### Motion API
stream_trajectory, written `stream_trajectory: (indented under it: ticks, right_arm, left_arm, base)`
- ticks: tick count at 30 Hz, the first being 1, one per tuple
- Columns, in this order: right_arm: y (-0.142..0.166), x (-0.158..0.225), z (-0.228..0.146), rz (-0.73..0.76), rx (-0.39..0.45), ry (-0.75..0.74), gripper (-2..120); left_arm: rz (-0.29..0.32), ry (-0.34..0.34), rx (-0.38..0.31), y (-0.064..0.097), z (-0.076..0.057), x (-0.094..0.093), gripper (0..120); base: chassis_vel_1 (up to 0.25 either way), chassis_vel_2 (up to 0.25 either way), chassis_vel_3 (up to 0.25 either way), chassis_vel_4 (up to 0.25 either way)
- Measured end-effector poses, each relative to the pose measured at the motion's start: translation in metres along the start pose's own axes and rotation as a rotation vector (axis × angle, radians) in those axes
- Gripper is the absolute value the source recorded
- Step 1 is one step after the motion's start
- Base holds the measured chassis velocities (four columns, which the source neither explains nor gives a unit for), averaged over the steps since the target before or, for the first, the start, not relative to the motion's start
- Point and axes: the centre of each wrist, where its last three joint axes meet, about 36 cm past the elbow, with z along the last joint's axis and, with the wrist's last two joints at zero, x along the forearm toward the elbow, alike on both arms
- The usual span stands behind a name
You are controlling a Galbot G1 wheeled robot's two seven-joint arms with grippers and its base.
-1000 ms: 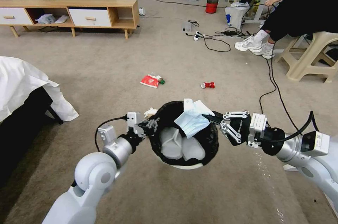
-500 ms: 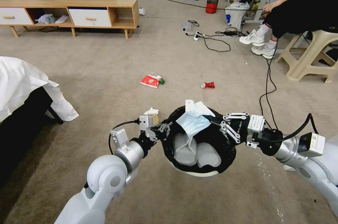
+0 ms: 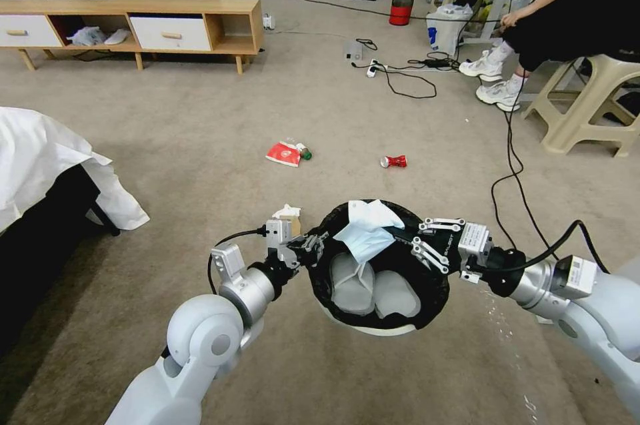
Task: Pick up the trash bin and place the garbage on the floor into it.
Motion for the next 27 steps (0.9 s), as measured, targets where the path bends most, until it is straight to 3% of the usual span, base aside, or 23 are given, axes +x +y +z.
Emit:
stream_trajectory:
  ticks: [18,27]
  right_arm:
    - [0.0,-0.005,0.004,0.021,-0.007,-0.019,98]
    - [0.0008,-0.0056,0.0057,0.024,-0.01,-0.022,100]
  left_arm:
    - [-0.018,-0.015,-0.009,0.0024,0.0014,0.0017,6]
    - [-0.038,-0.037,-0.012,0.0066,-0.0053,0.0028,6]
  base:
    - [0.0,0.0,0.0,0.0]
    - [0.0,0.0,0.0,0.0]
